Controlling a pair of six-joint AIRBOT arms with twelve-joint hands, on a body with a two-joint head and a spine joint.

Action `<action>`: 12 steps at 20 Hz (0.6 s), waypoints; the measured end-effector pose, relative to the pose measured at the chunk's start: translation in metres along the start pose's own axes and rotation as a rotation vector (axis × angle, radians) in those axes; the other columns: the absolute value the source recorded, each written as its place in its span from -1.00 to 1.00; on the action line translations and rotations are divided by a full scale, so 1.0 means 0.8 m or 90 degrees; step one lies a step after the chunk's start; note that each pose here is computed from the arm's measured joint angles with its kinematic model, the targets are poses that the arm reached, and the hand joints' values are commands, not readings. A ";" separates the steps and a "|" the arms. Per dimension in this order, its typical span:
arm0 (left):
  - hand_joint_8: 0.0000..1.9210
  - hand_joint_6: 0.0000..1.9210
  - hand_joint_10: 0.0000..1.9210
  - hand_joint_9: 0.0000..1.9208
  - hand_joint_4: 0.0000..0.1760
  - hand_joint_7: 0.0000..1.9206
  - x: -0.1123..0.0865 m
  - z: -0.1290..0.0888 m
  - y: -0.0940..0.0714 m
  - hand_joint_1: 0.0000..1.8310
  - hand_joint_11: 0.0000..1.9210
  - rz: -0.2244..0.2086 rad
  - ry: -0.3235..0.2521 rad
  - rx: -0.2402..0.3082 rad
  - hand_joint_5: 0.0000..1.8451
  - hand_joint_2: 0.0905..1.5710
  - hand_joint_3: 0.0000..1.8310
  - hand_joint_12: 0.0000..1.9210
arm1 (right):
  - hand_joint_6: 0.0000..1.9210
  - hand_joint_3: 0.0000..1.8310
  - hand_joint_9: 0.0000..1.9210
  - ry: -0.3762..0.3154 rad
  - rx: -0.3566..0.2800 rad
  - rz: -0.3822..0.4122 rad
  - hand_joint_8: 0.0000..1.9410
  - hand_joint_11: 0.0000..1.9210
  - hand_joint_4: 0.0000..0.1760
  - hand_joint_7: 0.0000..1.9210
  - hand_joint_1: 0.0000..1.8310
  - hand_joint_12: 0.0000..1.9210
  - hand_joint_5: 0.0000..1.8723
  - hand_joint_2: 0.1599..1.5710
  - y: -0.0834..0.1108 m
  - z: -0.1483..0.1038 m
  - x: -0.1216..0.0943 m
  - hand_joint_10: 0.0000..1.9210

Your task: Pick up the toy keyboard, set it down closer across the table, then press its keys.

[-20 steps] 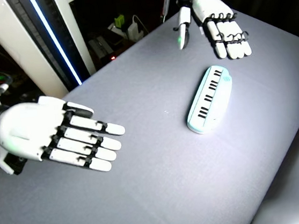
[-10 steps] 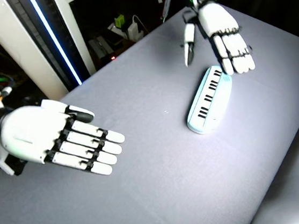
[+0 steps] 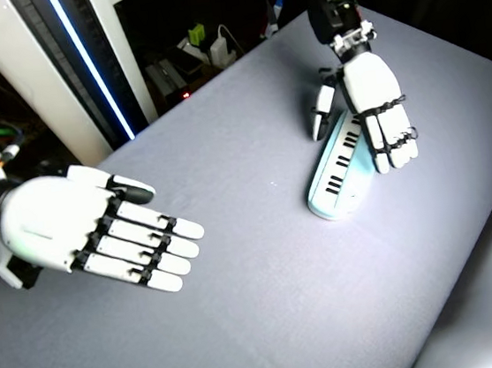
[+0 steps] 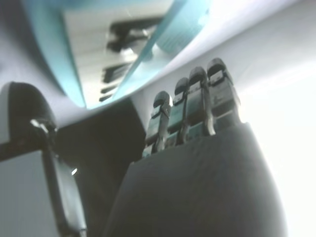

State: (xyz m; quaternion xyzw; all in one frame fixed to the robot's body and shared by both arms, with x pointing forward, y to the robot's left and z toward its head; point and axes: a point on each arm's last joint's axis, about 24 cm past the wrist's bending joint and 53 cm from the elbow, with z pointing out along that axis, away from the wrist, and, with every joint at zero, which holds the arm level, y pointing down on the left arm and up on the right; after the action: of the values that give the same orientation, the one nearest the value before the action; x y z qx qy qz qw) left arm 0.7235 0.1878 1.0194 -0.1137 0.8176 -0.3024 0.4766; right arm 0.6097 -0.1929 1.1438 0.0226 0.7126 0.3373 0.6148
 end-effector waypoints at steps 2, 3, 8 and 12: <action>-1.00 -1.00 -1.00 -1.00 0.09 -1.00 -0.001 0.005 0.008 -0.02 -1.00 -0.018 -0.001 -0.015 -1.00 0.13 -1.00 -1.00 | -1.00 -1.00 -1.00 -0.001 0.001 0.002 -1.00 -1.00 -1.00 -1.00 -0.82 -1.00 -1.00 0.64 0.000 0.000 -0.001 -1.00; -1.00 -1.00 -1.00 -1.00 0.20 -1.00 -0.002 0.008 0.012 -0.02 -1.00 -0.025 -0.002 -0.022 -1.00 0.13 -1.00 -1.00 | -1.00 -1.00 -1.00 -0.001 0.001 0.004 -1.00 -1.00 -1.00 -1.00 -0.83 -1.00 -1.00 0.65 0.000 0.000 -0.001 -1.00; -0.92 -0.95 -0.30 -0.61 -0.89 -0.60 -0.003 0.011 0.011 0.28 -0.78 -0.028 -0.001 -0.023 -0.64 0.35 -1.00 0.59 | -1.00 -1.00 -1.00 -0.001 0.001 0.013 -1.00 -1.00 -1.00 -1.00 -0.82 -1.00 -1.00 0.66 0.000 0.000 -0.001 -1.00; -0.51 -0.10 0.34 -0.63 -1.00 -0.49 -0.006 0.013 0.001 0.37 -0.60 -0.007 -0.001 -0.009 -0.58 0.39 -1.00 0.82 | -1.00 -0.99 -1.00 -0.004 -0.001 0.015 -1.00 -1.00 -1.00 -1.00 -0.83 -1.00 -1.00 0.68 0.000 0.000 -0.002 -1.00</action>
State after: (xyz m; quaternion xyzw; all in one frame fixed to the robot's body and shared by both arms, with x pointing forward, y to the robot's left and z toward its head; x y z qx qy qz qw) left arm 0.7351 0.1864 1.0188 -0.1218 0.8189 -0.2990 0.4745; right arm 0.6099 -0.1936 1.1451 0.0317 0.7100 0.3446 0.6133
